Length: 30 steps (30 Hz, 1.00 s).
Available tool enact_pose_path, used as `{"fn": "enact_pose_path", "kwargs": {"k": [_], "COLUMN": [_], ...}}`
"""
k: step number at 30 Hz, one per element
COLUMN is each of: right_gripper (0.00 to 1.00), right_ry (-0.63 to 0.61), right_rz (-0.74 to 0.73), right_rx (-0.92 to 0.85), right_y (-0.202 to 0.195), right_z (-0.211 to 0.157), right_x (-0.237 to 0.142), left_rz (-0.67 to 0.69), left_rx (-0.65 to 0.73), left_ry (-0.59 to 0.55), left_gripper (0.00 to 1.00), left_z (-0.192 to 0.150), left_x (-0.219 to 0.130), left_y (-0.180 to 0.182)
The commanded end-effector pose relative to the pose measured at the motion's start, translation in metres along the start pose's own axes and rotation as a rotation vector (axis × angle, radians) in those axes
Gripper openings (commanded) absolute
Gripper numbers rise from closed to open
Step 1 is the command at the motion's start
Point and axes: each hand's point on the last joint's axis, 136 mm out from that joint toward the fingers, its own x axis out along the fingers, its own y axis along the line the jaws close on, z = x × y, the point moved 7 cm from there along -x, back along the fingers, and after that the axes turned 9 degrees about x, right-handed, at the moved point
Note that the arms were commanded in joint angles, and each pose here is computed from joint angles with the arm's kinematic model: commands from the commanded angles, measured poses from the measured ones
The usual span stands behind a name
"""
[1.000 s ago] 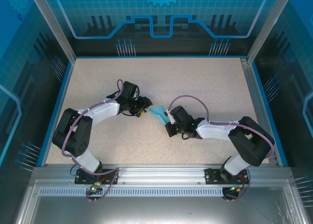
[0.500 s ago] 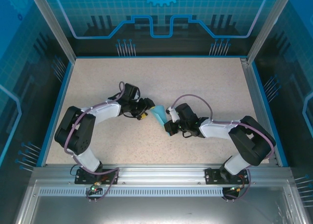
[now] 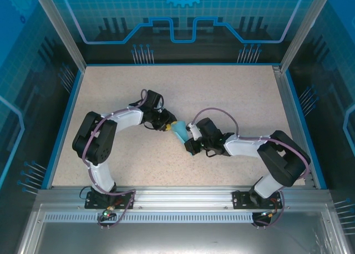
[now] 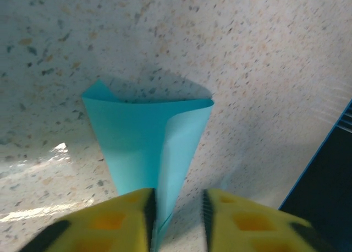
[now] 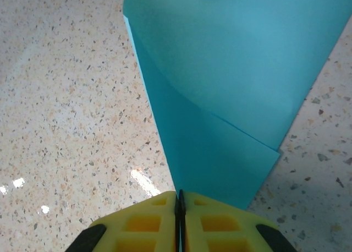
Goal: Fold a paper plane with a square sheet of paper (pick it up from the middle)
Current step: Fold the wing for the fifth time at the center of the table.
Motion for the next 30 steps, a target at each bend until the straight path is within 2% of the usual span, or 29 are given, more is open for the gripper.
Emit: {"fn": "enact_pose_path", "kwargs": {"k": [1,9,15,30], "right_gripper": [0.12,0.21,0.24,0.24], "right_ry": [0.008,0.001,0.011,0.032], "right_rz": [-0.039,-0.141,-0.218,-0.301], "right_rx": [-0.04,-0.085,-0.132,-0.159], "right_y": [0.006,0.007,0.012,0.015], "right_z": [0.002,0.0,-0.008,-0.021], "right_x": [0.001,-0.006,-0.012,-0.017], "left_rz": [0.036,0.046,0.046,0.042], "left_rx": [0.0,-0.002,-0.008,-0.005], "left_ry": [0.061,0.065,0.062,0.065], "left_gripper": [0.2,0.0,0.0,0.0], "left_z": [-0.006,-0.005,-0.005,-0.005], "left_x": [0.004,0.003,0.002,0.002], "left_y": [0.003,0.001,0.0,-0.001]}}
